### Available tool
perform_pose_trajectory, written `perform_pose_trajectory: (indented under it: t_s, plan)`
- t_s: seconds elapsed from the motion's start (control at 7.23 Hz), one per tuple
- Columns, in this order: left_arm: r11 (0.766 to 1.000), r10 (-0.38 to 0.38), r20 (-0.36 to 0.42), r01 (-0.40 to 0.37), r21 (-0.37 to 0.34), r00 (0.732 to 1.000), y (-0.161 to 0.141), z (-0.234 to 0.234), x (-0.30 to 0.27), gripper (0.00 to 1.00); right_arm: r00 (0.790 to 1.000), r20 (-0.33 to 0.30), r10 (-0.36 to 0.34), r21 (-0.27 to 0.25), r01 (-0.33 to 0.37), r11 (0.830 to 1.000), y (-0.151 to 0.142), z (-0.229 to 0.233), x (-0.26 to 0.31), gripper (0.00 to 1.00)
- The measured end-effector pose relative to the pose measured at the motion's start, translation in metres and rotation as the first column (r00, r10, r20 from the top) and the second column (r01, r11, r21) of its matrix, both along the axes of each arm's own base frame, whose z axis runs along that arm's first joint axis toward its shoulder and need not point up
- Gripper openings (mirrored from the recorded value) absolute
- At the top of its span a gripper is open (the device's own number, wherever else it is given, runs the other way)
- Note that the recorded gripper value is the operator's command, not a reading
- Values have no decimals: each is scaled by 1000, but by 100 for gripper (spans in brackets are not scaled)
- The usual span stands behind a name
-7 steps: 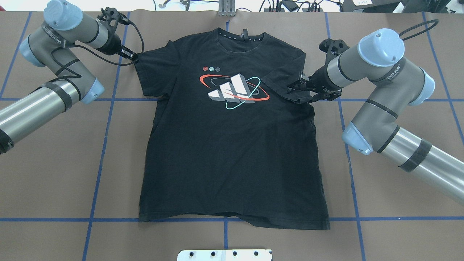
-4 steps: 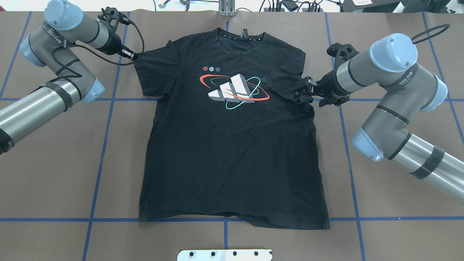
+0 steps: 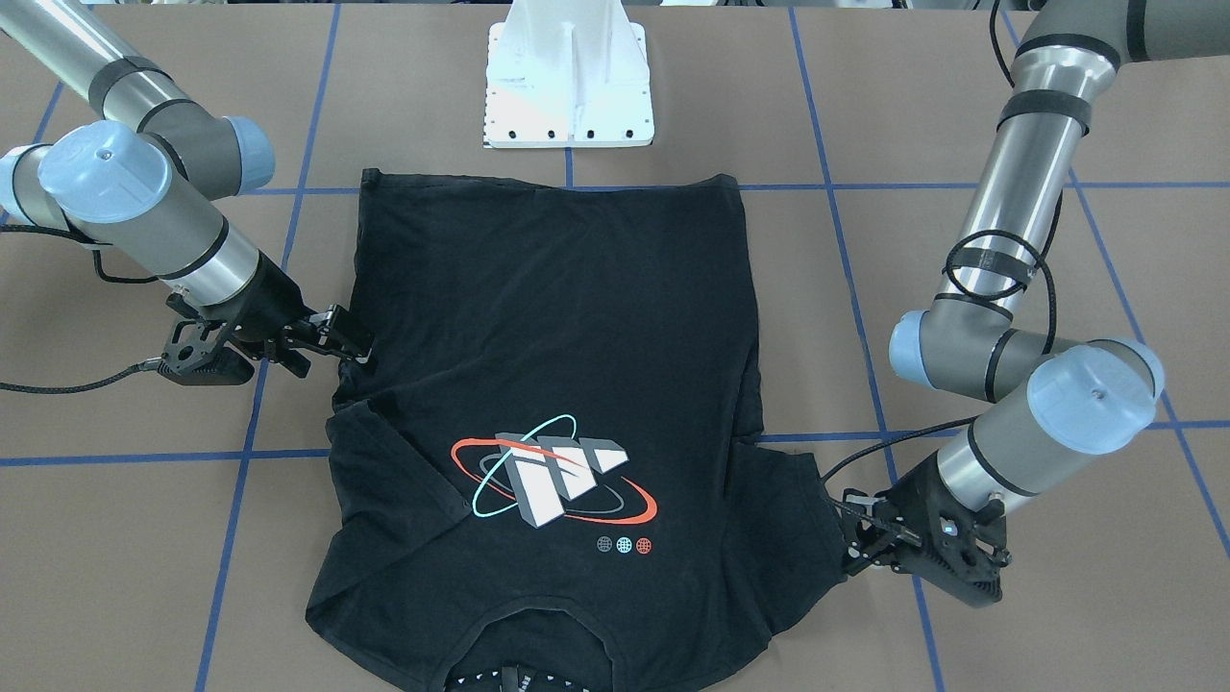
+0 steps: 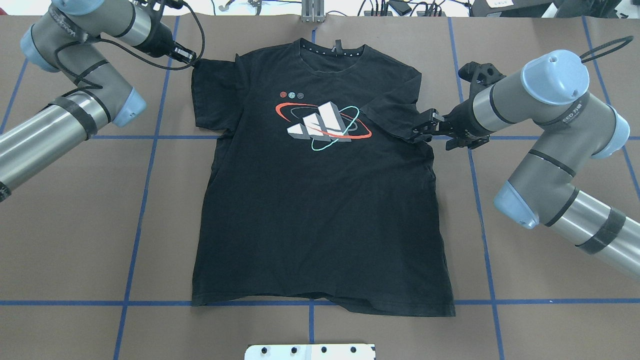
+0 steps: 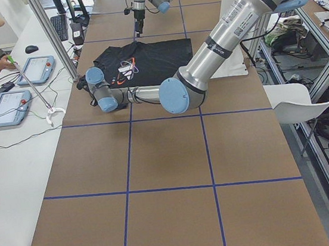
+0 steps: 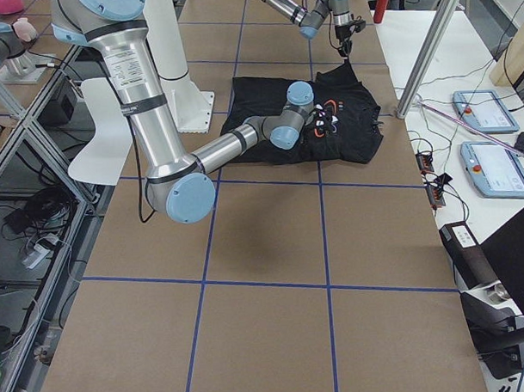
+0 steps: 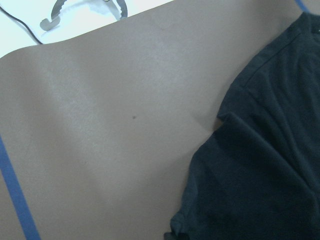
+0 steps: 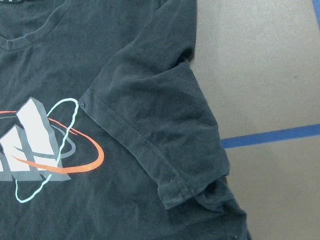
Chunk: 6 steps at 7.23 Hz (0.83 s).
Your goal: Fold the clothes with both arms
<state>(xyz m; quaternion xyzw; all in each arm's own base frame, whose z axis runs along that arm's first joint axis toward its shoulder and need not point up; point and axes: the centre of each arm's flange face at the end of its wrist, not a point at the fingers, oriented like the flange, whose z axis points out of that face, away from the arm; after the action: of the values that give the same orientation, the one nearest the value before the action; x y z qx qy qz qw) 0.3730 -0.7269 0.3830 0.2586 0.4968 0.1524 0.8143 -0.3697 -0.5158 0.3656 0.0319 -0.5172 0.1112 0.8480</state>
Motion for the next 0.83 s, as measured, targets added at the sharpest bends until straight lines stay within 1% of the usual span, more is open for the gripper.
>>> perform_pose_trajectory:
  t_s: [0.14,0.28,0.42,0.55,0.69,0.83]
  plan:
    - [999,-16,-48,15,-33,999,10,-20,-3,0,1000,0,1,1,-1,1000,1,0,1,100]
    - [996,-42,-110,32,-89,993,22,-50,1,0,1000,0,1,1,-1,1000,1,0,1,100]
    - [988,-53,-166,28,-150,985,40,-80,24,0,1000,0,-1,0,1,1000,1,1,1,100]
    - [982,-64,-195,27,-188,979,57,-101,55,0,1000,-2,-1,-2,1,1000,0,2,0,100]
    - [978,-86,-202,45,-202,976,69,-113,82,0,1000,-5,0,-4,0,1000,0,4,0,100]
    - [977,-106,-196,65,-205,975,75,-117,100,0,1000,-8,1,-4,-1,1000,0,5,0,100]
